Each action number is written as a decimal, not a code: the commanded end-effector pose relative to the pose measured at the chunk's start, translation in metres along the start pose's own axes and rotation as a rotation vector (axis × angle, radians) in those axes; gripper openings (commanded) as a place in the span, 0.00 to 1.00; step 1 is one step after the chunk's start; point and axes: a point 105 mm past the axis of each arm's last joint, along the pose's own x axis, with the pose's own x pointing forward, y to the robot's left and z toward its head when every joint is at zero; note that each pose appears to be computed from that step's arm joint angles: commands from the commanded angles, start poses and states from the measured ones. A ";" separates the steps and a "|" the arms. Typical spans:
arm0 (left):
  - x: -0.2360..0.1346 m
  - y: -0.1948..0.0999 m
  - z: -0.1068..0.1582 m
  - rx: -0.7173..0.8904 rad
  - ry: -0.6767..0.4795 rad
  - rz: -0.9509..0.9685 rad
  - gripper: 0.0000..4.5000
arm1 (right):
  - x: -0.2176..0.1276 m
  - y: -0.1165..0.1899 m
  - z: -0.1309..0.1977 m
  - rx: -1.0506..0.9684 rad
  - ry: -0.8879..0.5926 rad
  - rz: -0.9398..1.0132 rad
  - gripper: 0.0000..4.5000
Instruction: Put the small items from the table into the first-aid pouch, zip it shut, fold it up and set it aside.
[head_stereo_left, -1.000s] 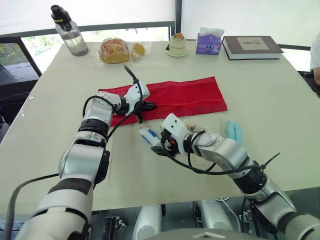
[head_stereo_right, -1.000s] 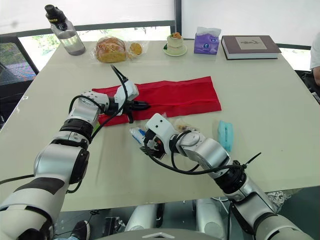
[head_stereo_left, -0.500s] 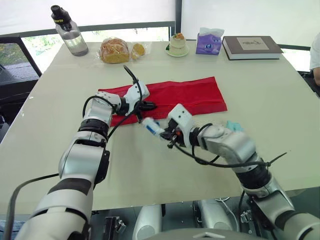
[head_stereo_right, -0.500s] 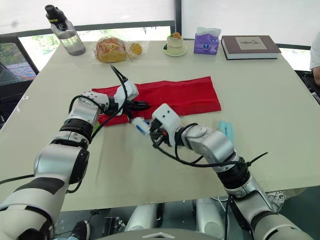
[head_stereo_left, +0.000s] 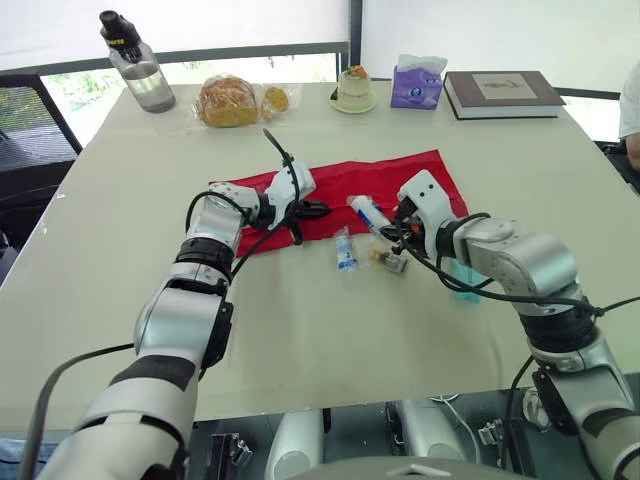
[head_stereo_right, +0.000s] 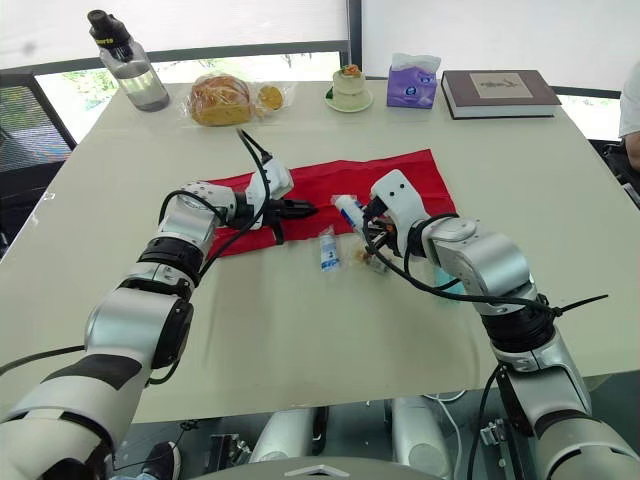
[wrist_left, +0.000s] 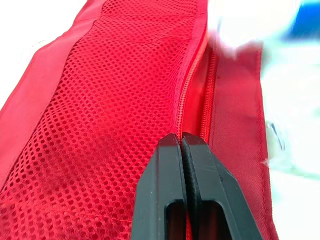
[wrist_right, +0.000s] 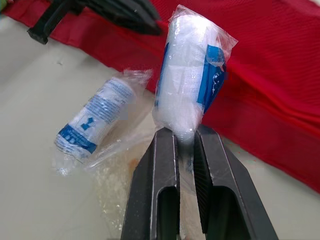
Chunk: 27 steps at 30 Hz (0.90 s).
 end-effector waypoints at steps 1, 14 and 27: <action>0.001 0.007 0.036 0.063 -0.095 0.021 0.00 | 0.007 -0.002 0.001 -0.043 -0.008 -0.001 0.00; 0.015 -0.015 0.039 0.057 -0.144 -0.057 0.00 | 0.037 -0.013 0.015 -0.060 -0.039 -0.052 0.00; 0.028 -0.030 0.052 0.032 -0.187 -0.068 0.00 | 0.071 -0.012 0.041 -0.138 -0.153 -0.111 0.00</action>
